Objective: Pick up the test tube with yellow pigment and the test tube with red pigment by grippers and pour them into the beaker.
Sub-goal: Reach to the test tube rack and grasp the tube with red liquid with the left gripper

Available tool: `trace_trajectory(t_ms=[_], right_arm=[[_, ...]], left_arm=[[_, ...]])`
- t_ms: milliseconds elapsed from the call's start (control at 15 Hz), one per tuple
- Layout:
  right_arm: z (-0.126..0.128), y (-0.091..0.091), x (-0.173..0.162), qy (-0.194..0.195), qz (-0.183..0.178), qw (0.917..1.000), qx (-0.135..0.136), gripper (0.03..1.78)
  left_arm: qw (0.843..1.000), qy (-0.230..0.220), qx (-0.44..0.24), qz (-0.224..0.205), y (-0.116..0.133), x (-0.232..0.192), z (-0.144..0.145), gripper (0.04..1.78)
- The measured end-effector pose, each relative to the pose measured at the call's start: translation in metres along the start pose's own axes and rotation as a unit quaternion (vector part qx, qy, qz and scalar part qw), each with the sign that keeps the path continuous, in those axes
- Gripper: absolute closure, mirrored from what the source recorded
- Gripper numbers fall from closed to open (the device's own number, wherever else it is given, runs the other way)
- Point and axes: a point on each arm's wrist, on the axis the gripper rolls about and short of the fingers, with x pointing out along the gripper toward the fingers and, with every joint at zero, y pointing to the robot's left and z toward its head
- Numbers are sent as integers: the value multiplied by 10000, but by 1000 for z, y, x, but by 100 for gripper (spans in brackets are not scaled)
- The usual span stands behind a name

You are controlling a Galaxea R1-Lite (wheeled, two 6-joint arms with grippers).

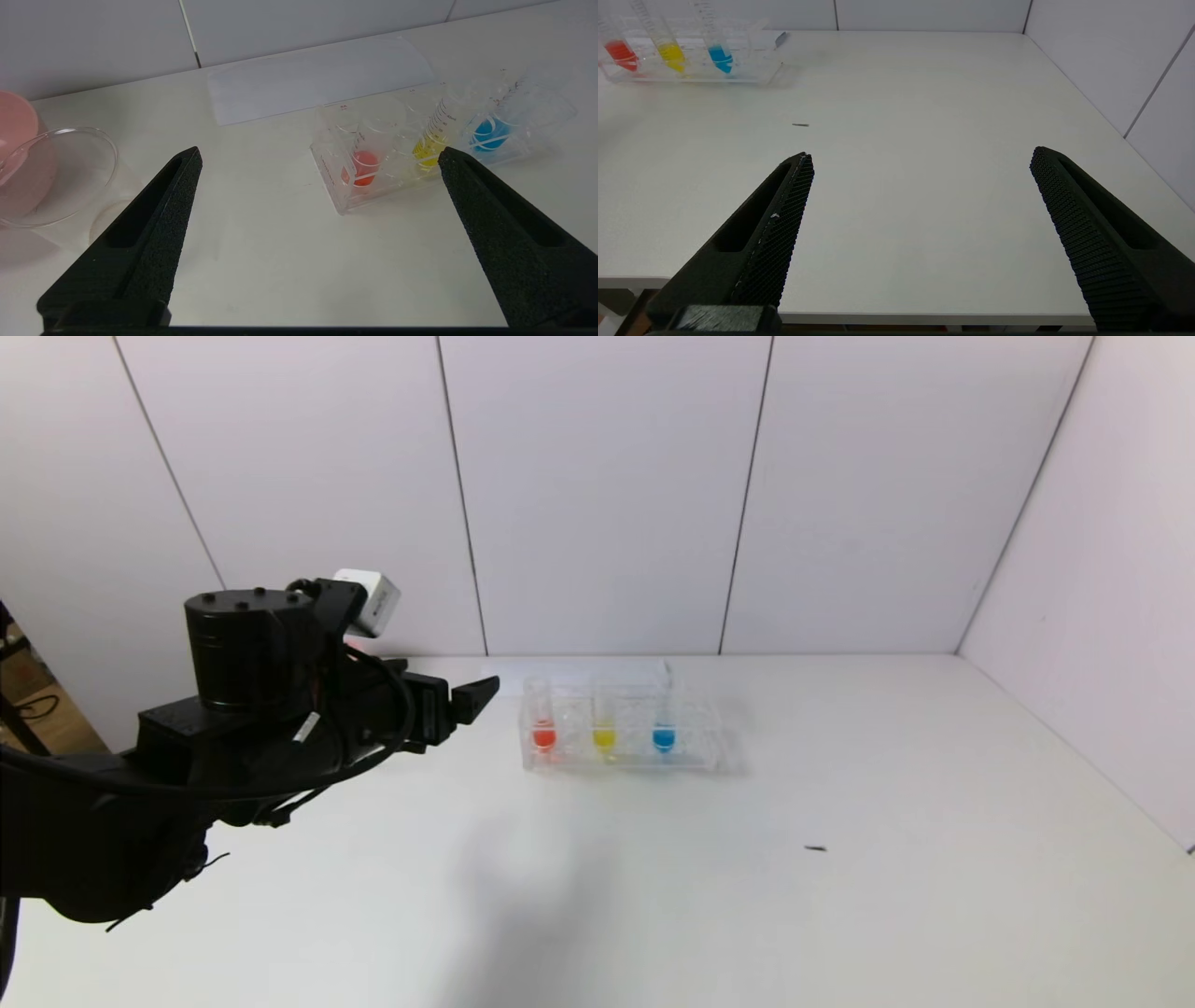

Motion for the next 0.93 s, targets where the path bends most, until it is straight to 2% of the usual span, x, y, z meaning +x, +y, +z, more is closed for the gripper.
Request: trace_trajectory(t_ms=[933], right_arm=[[0,0,0,2,0,10000,0,11]], left_arm=[[9996,156,24,-238,-19,39,-37,5]])
